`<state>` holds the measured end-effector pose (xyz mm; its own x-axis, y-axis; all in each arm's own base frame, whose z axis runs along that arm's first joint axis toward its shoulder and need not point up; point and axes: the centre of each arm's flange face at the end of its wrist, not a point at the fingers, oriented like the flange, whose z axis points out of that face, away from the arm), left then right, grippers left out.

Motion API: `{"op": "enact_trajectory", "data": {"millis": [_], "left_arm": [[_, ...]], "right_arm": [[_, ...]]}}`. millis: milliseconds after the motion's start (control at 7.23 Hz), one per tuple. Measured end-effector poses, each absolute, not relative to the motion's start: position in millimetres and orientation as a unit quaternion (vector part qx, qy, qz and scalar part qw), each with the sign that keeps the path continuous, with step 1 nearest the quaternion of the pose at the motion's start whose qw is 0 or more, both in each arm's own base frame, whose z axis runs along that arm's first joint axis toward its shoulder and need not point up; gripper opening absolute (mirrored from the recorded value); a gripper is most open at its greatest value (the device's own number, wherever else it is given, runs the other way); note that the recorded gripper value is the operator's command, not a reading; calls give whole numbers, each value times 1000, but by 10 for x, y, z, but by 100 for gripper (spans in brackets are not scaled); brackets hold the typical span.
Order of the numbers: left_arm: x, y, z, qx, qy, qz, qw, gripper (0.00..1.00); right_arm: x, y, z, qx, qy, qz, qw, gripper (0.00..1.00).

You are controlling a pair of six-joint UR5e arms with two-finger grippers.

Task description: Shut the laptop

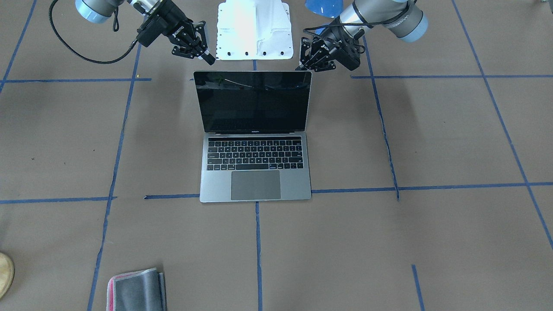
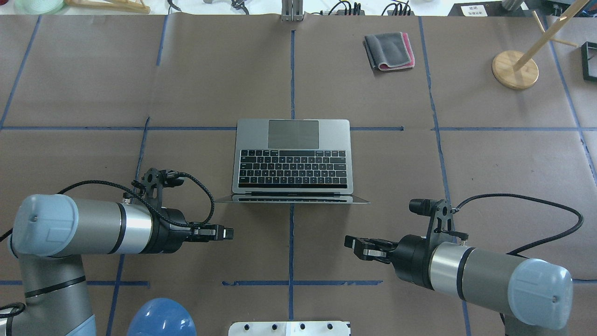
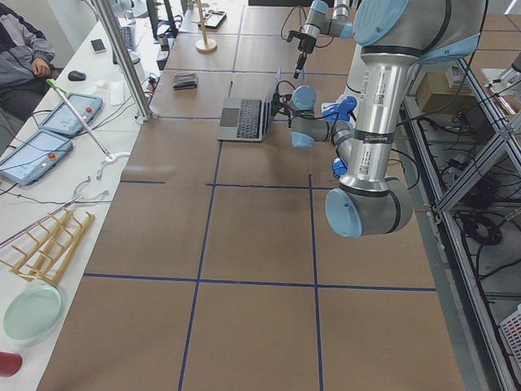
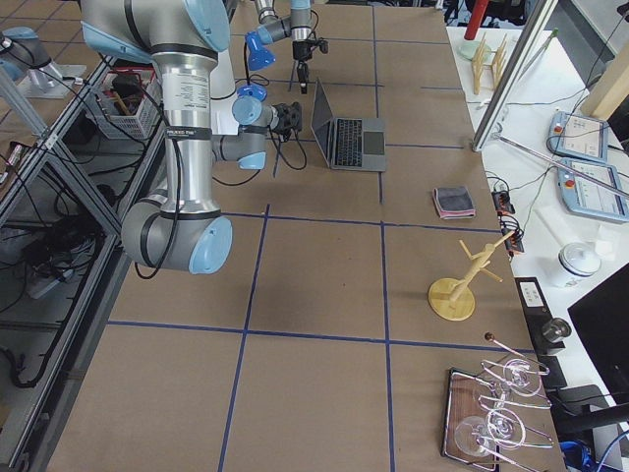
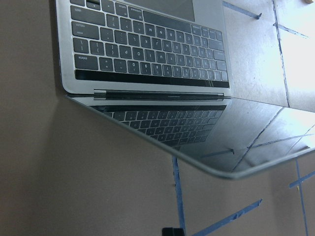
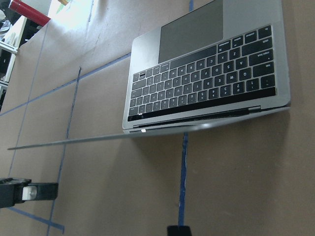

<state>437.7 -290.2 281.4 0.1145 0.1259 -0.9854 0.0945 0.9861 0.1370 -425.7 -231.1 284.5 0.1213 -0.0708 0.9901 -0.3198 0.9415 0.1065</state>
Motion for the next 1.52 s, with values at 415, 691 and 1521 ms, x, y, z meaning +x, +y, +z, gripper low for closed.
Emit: {"op": "enact_trajectory", "data": {"millis": [415,691,1521], "left_arm": [[4385,-2921,2795,88,665,5,741,0],[4409,-2934,2796,90,664,3,742,0],[4158,-3395,2736,121,659,-33,741,0]], "right_arm": [[-4268,-2539,2692,141,-603,87,780,0],[-4204,-2673,2663,141,-594,92,787,0],[-4163,-3118,2209,132,-581,105,796,0]]}}
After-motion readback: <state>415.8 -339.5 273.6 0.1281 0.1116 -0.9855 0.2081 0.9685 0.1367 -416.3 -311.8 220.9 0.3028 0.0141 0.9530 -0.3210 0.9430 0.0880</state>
